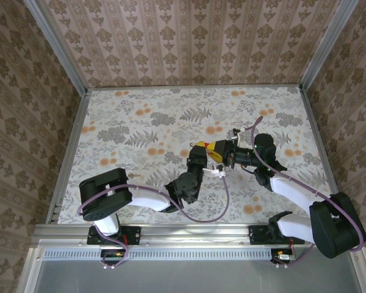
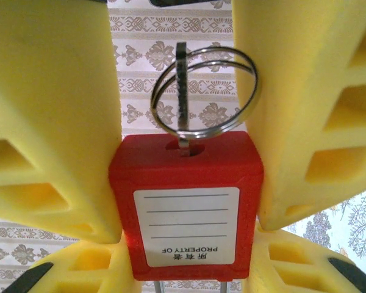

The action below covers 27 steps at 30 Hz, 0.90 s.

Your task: Unlock with the key

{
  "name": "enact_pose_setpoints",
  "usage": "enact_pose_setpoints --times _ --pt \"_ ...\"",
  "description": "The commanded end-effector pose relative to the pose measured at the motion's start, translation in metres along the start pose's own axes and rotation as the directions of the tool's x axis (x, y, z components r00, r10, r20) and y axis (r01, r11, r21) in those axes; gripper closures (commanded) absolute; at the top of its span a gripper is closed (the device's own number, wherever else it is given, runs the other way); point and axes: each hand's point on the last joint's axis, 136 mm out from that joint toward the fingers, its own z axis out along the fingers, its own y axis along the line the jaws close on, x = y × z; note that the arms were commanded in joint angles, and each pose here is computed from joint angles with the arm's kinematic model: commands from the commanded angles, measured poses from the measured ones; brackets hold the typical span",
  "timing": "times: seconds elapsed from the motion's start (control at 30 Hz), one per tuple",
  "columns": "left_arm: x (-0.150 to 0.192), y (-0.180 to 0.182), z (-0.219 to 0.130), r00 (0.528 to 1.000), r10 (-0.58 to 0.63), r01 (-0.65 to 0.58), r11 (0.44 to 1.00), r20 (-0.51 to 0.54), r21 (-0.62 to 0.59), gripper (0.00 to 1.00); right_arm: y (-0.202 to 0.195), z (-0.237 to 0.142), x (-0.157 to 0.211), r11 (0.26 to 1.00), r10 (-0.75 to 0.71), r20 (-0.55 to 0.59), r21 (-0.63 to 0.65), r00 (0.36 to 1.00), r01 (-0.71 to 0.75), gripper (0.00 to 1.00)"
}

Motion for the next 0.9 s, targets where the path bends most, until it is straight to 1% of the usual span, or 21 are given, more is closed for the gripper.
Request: enact_pose_setpoints --times 0.0,0.13,0.2,0.23,0.33,0.47,0.6,0.87 --pt "-0.003 0.019 -0.005 0.997 -0.078 0.078 0.996 0.015 -0.041 0.70 0.019 -0.001 -0.007 0.998 -0.050 0.027 -0.035 0.998 0.051 0.67" --pt "-0.002 0.020 -0.006 0.997 -0.077 0.077 0.996 0.016 -0.041 0.67 0.020 -0.003 -0.008 0.998 -0.065 0.043 -0.019 0.997 0.066 0.68" --pt "-0.002 0.020 -0.007 0.997 -0.079 0.080 0.996 0.015 -0.041 0.61 0.022 -0.003 -0.009 0.997 -0.076 0.047 -0.018 0.996 0.077 0.69" --pt "-0.001 0.021 -0.007 0.997 -0.082 0.083 0.996 0.015 -0.042 0.60 0.023 -0.003 -0.009 0.997 -0.080 0.046 -0.015 0.996 0.080 0.69" --pt "0.001 0.022 -0.009 0.996 -0.092 0.092 0.995 0.014 -0.043 0.52 0.023 -0.004 -0.011 0.996 -0.090 0.049 -0.002 0.995 0.090 0.70" --pt "0.005 0.029 -0.011 0.991 -0.131 0.131 0.990 0.013 -0.051 0.41 0.026 -0.006 -0.014 0.994 -0.108 0.056 0.008 0.993 0.108 0.71" --pt "0.008 0.033 -0.014 0.987 -0.158 0.158 0.986 0.018 -0.053 0.34 0.030 -0.008 -0.019 0.992 -0.128 0.061 0.017 0.990 0.127 0.71" --pt "0.015 0.035 -0.019 0.971 -0.236 0.237 0.971 0.020 -0.028 0.32 0.040 -0.017 -0.035 0.986 -0.166 0.084 0.026 0.983 0.164 0.72"
